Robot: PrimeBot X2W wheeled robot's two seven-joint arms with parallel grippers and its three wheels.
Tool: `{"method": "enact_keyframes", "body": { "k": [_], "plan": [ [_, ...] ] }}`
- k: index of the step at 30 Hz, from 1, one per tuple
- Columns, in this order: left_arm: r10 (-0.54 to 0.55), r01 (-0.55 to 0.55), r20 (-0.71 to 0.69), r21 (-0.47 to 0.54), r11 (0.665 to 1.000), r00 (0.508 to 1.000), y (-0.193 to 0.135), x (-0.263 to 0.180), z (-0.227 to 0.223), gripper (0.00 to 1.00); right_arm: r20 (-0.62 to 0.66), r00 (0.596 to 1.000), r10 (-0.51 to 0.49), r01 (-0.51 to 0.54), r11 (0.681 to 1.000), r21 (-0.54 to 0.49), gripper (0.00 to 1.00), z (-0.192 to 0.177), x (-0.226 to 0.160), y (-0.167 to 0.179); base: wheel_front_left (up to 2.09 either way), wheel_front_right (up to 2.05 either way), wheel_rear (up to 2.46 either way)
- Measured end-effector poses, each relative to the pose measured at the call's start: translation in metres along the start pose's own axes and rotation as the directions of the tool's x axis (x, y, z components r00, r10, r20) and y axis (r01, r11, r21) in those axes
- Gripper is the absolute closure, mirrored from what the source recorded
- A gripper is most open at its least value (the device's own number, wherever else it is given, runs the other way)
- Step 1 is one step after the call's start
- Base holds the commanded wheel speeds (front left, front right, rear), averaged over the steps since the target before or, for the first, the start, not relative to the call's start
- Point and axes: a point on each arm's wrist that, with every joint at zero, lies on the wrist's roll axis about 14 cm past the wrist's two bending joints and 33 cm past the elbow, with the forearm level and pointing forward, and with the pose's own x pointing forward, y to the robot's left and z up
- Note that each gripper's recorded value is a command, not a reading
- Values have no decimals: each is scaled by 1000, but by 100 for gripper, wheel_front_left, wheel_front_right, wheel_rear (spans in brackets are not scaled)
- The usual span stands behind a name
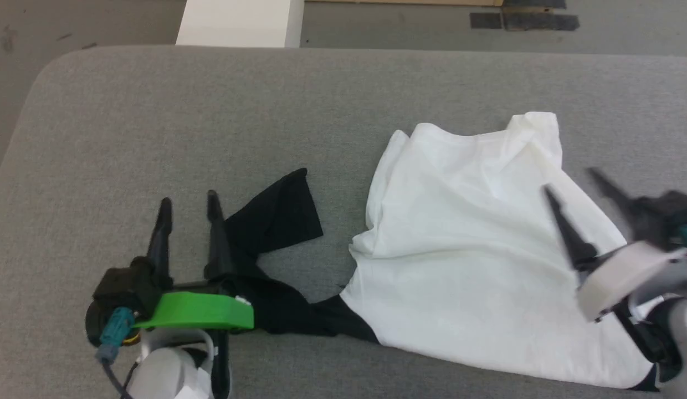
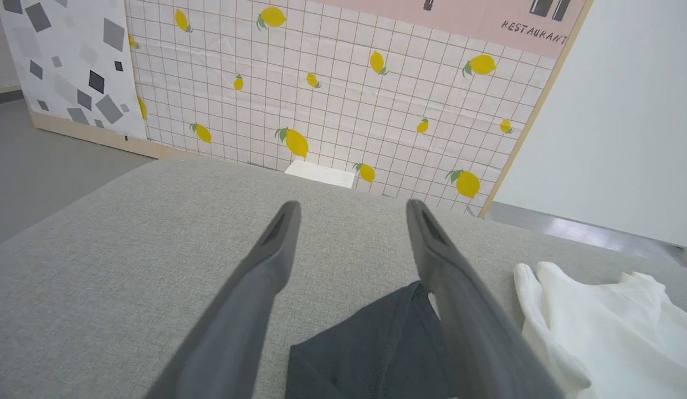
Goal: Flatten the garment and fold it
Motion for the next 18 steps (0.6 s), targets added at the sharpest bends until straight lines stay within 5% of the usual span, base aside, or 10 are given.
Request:
{"method": "enact_keyframes", "body": {
  "k": [7,16,18],
  "plan": [
    [-10,10,-18,-4,1000,1000,-6,4,-10,0,-237,916,323,-348,934,-75,0,-44,27,69,0,0,0],
    [23,-23,-52,-3,1000,998,4,6,-23,0,-519,764,382,-504,857,-111,0,-101,38,81,0,0,0],
    [28,-28,-62,-1,1000,998,5,6,-27,0,-568,732,376,-531,837,-130,66,-111,40,81,0,0,0]
  ]
}}
